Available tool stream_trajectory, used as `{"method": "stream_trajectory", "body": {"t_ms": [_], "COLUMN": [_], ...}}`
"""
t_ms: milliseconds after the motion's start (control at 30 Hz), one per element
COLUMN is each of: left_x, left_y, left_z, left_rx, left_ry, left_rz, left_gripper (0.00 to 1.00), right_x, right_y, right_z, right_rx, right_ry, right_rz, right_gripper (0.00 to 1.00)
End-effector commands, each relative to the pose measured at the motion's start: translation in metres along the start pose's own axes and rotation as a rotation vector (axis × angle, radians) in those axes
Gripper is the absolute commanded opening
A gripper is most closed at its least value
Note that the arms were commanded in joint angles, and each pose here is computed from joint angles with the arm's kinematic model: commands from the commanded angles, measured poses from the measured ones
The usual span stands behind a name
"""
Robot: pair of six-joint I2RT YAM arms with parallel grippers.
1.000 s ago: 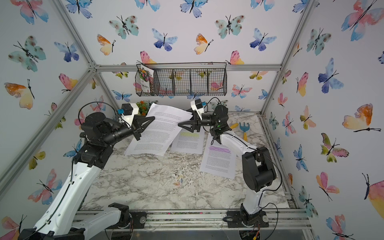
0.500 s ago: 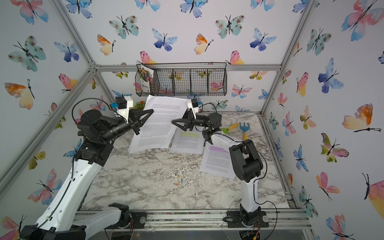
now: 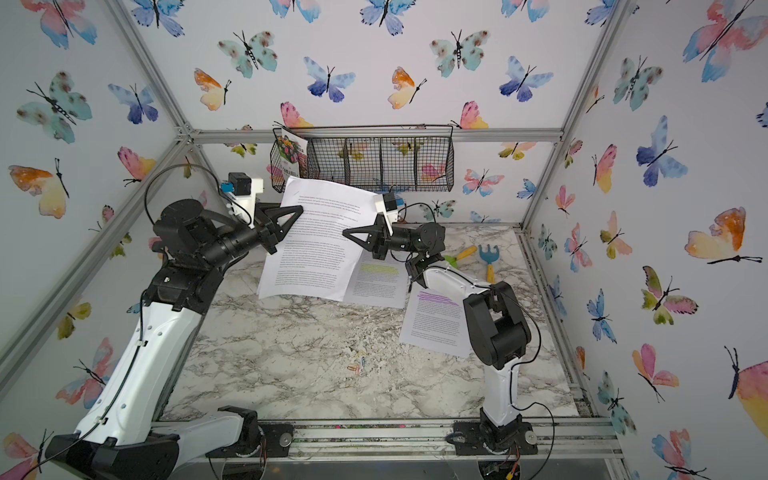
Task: Unclip the paperclips from the documents
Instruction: Pick up the document from the center of the board.
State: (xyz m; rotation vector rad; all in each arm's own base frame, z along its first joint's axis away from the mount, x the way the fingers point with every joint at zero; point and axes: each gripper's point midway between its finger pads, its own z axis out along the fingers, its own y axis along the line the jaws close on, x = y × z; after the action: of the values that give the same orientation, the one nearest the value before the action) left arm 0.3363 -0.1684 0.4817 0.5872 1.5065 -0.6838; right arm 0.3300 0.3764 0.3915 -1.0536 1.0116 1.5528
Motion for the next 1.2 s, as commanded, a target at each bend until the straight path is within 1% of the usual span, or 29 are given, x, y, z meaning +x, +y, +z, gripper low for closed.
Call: {"method": "stream_trajectory", "body": {"t_ms": [0, 67, 200, 267, 333, 367, 433, 500, 633, 667, 833, 933, 1100, 1167], "left_x": [0.029, 0.033, 0.036, 0.038, 0.041, 0.043, 0.046, 0.048, 0.054, 0.056, 0.078, 0.095, 0.110, 0.112], "left_y": [0.023, 0.023, 0.022, 0.020, 0.019, 0.018, 0.016, 0.015, 0.015, 0.015, 0.006, 0.005, 0.014, 0.021], "left_z": [0.003, 0.004, 0.003, 0.001, -0.001, -0.002, -0.005, -0.009, -0.013, -0.014, -0.011, -0.011, -0.009, -0.006], "left_rx": [-0.071, -0.065, -0.066, -0.063, -0.061, -0.060, -0.060, -0.070, -0.087, -0.083, -0.022, -0.012, -0.050, -0.081], "left_ry": [0.148, 0.162, 0.148, 0.144, 0.150, 0.155, 0.156, 0.159, 0.166, 0.170, 0.207, 0.225, 0.232, 0.235], "left_rz": [-0.168, -0.180, -0.187, -0.187, -0.185, -0.183, -0.174, -0.166, -0.154, -0.157, -0.225, -0.257, -0.275, -0.310], "left_gripper": [0.37, 0.39, 0.39, 0.36, 0.27, 0.24, 0.25, 0.30, 0.49, 0.52, 0.58, 0.61, 0.61, 0.59], "right_x": [-0.010, -0.008, -0.006, -0.003, 0.000, 0.003, 0.005, 0.007, 0.011, 0.012, 0.013, 0.016, 0.025, 0.031], "right_y": [0.010, 0.010, 0.008, 0.004, 0.000, -0.001, -0.001, -0.003, -0.006, -0.006, 0.000, 0.001, 0.004, 0.006], "right_z": [0.003, 0.003, 0.004, 0.005, 0.005, 0.005, 0.004, 0.000, -0.006, -0.007, -0.009, -0.011, -0.016, -0.019], "right_rx": [0.004, 0.011, 0.022, 0.040, 0.054, 0.059, 0.074, 0.093, 0.120, 0.123, 0.134, 0.153, 0.188, 0.202], "right_ry": [0.051, 0.077, 0.124, 0.152, 0.185, 0.200, 0.225, 0.240, 0.269, 0.276, 0.292, 0.309, 0.355, 0.374], "right_rz": [-0.010, 0.006, 0.060, 0.106, 0.141, 0.153, 0.156, 0.172, 0.243, 0.255, 0.301, 0.351, 0.450, 0.489], "right_gripper": [0.02, 0.02, 0.02, 0.02, 0.02, 0.02, 0.02, 0.02, 0.02, 0.02, 0.02, 0.02, 0.02, 0.02]}}
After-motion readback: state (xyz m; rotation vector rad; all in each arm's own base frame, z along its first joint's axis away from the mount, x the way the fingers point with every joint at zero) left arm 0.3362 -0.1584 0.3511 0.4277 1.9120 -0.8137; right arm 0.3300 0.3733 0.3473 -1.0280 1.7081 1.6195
